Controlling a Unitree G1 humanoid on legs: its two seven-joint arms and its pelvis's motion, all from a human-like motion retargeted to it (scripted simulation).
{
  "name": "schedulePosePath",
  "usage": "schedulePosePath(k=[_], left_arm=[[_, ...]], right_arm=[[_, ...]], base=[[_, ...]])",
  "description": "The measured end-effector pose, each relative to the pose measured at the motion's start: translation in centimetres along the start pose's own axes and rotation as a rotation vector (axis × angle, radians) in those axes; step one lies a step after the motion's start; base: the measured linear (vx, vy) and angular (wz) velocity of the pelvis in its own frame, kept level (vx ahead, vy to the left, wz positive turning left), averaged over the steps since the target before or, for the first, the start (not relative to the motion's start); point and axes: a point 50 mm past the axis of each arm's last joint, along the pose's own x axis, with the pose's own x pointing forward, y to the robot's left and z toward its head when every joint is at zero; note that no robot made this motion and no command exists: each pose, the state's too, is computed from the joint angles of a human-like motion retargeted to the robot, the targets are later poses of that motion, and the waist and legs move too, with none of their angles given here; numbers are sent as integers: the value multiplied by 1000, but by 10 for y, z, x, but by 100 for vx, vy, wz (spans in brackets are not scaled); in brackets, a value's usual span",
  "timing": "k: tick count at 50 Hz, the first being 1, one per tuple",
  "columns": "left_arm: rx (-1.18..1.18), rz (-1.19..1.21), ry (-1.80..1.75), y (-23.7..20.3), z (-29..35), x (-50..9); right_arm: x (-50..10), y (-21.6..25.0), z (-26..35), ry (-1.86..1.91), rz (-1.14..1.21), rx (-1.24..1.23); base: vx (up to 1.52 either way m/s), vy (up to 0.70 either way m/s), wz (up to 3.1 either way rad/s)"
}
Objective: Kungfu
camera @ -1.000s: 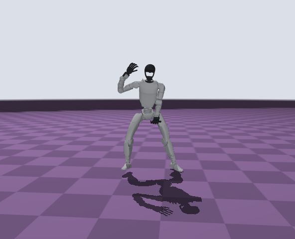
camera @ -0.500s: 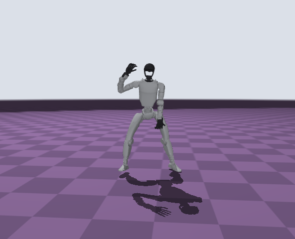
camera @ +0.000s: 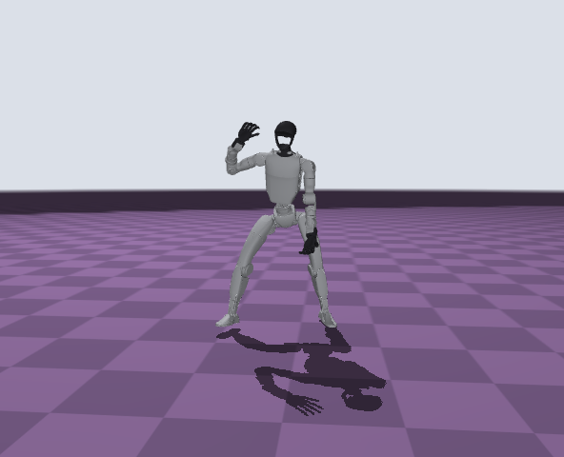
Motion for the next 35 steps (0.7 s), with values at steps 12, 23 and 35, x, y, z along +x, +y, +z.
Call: schedulePosePath(k=[12, 23, 35], left_arm=[[841, 258, 406, 68, 37, -44], [1561, 311, 463, -32, 70, 26], [1782, -289, -513, -436, 38, 6]], right_arm=[[10, 27, -102, -157, 418, -878], [38, 54, -88, -298, 604, -748], [77, 102, -21, -631, 488, -579]], base=[[-2, 15, -95], [-6, 13, -74], [9, -18, -96]])
